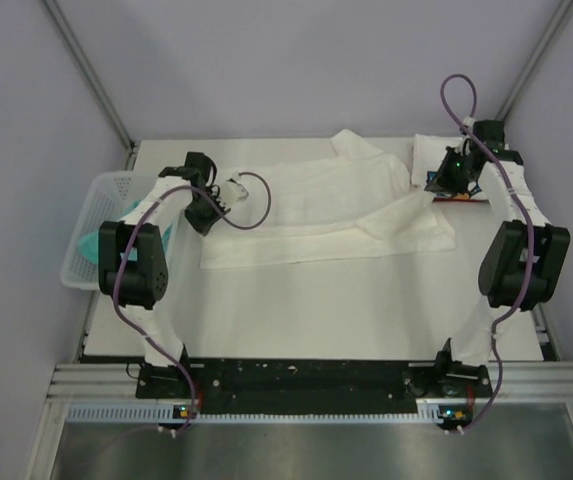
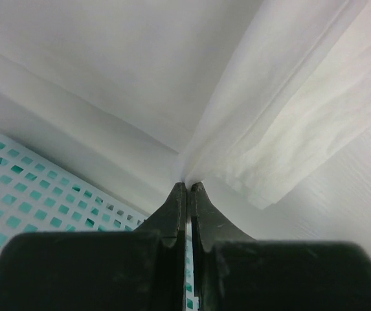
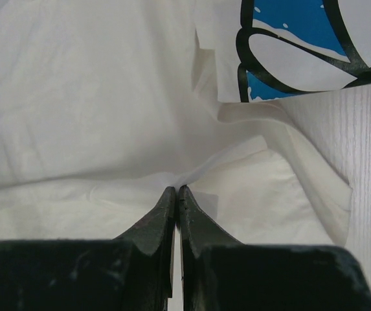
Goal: Fold and stack the t-shirts
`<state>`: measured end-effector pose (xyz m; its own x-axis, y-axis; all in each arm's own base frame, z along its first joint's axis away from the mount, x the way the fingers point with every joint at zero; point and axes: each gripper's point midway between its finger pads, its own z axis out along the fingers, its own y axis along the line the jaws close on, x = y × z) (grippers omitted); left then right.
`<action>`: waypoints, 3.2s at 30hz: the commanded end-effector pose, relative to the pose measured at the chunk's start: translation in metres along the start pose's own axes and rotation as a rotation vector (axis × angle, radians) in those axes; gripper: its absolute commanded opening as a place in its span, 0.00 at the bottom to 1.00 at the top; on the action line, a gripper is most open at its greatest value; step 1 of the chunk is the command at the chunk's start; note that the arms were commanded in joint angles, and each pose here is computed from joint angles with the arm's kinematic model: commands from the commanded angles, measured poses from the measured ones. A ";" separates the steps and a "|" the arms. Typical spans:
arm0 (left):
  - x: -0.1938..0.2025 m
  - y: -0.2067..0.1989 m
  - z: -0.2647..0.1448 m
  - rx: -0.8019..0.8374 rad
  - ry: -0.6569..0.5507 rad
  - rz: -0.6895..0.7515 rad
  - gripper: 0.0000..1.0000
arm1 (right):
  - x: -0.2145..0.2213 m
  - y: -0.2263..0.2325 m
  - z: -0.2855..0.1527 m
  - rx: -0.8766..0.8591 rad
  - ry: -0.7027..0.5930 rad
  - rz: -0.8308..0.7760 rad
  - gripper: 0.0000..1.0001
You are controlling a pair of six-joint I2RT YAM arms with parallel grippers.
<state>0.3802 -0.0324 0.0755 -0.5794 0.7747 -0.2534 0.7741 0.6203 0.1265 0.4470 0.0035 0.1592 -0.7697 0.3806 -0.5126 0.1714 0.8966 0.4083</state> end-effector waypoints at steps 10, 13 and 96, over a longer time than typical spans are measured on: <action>-0.010 0.021 -0.011 -0.091 -0.029 -0.030 0.00 | -0.004 -0.016 -0.025 0.168 -0.048 0.012 0.00; -0.009 0.011 -0.027 -0.077 -0.056 -0.014 0.00 | 0.020 -0.016 -0.060 0.190 -0.072 0.032 0.00; -0.024 -0.048 -0.039 0.066 -0.219 0.272 0.43 | 0.040 -0.081 -0.037 0.457 -0.137 0.204 0.72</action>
<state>0.4084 -0.0434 0.1130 -0.5092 0.7581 -0.4075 0.7343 0.6296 0.2537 0.4394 -0.0527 0.1168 -0.6720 0.5125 -0.5345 0.4928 0.8483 0.1938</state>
